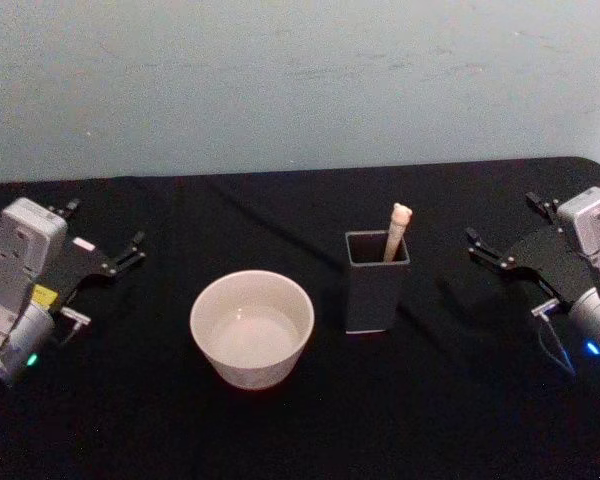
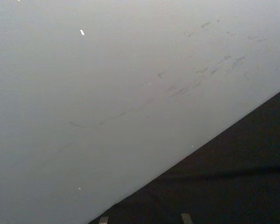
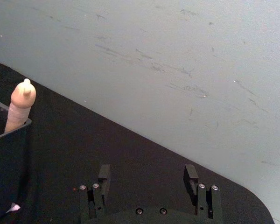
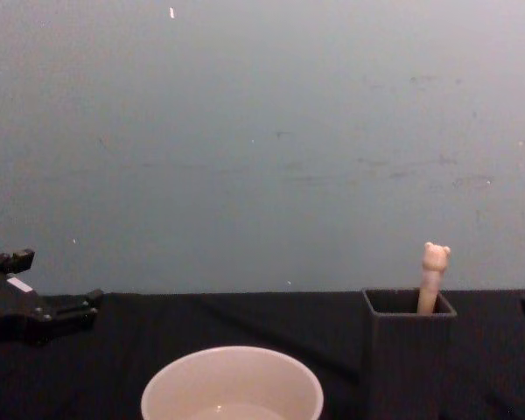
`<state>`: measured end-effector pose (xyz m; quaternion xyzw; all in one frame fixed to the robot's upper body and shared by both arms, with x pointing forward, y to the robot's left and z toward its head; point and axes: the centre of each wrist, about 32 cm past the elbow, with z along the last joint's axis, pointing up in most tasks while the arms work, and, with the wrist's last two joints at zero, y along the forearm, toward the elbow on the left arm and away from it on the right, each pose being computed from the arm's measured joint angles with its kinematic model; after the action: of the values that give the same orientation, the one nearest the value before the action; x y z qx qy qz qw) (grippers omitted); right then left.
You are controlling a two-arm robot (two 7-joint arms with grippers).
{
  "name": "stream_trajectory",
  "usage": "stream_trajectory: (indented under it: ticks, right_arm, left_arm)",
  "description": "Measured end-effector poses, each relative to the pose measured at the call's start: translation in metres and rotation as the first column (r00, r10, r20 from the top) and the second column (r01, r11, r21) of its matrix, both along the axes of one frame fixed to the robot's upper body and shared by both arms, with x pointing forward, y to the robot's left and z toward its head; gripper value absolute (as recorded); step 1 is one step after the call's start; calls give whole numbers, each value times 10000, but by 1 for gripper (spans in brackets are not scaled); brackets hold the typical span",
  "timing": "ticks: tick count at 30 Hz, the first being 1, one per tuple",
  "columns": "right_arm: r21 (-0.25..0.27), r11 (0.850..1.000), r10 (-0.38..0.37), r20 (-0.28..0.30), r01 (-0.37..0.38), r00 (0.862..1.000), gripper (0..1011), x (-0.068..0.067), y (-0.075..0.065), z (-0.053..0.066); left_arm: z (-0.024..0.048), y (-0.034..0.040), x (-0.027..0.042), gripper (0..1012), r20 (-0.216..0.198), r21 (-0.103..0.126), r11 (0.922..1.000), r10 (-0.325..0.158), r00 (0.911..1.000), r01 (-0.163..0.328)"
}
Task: Pick up the stirring spoon with one hand, stir inside the cup, then place it back in its original position.
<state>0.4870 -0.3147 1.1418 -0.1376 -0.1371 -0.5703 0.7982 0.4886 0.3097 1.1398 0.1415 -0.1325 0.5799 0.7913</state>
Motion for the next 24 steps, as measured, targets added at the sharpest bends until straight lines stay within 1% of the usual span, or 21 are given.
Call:
stream_trajectory:
  ticks: [3, 7, 8, 10, 11, 13, 14, 17, 18, 21, 23, 24]
  right_arm:
    - [82, 9999, 107, -74, -106, 9999, 1000, -14, -42, 22]
    - [419, 9982, 441, -500, -420, 9978, 1000, -61, -157, 85]
    - [590, 9964, 649, -716, -608, 9953, 1000, -86, -204, 112]
    - [770, 9938, 871, -907, -802, 9921, 1000, -109, -241, 136]
    - [937, 9905, 1104, -1057, -1006, 9882, 1000, -134, -272, 159]
    - [1099, 9867, 1324, -1193, -1194, 9840, 1000, -157, -298, 177]
    - [1265, 9821, 1558, -1317, -1393, 9790, 1000, -179, -313, 196]
    - [1506, 9743, 1892, -1455, -1672, 9711, 1000, -201, -314, 222]
    - [1646, 9689, 2100, -1507, -1849, 9660, 1000, -214, -302, 241]
    - [1854, 9598, 2406, -1565, -2108, 9579, 1000, -223, -277, 272]
    - [2105, 9465, 2793, -1537, -2447, 9478, 1000, -225, -222, 307]
    - [2155, 9434, 2874, -1529, -2519, 9455, 1000, -225, -208, 313]
  left_arm:
    - [0, 0, 0, 1001, 0, 0, 10000, 0, 10000, 0]
    - [0, 0, 0, 1001, 0, -1, 10000, 1, 10000, -1]
    - [0, 0, 0, 1001, 0, -1, 10000, 1, 10000, -1]
    - [0, 0, 0, 1001, 0, 0, 10000, 0, 10000, 0]
    - [0, 0, 0, 1002, 0, 0, 10000, 0, 10000, 0]
    - [0, 0, 0, 1001, 0, -1, 10000, 1, 10000, -1]
    - [0, 0, 0, 1001, 0, -1, 10000, 0, 10000, 0]
    - [0, 0, 0, 1001, 0, 0, 10000, 0, 10000, 0]
    - [0, 0, 0, 1001, 1, -1, 10000, 0, 10000, 0]
    - [0, 0, 0, 1001, 0, 0, 10000, 0, 10000, 0]
    - [0, 0, 0, 1001, 0, 0, 10000, 1, 10000, -1]
    - [0, 0, 0, 1001, 0, 0, 10000, 0, 10000, 0]
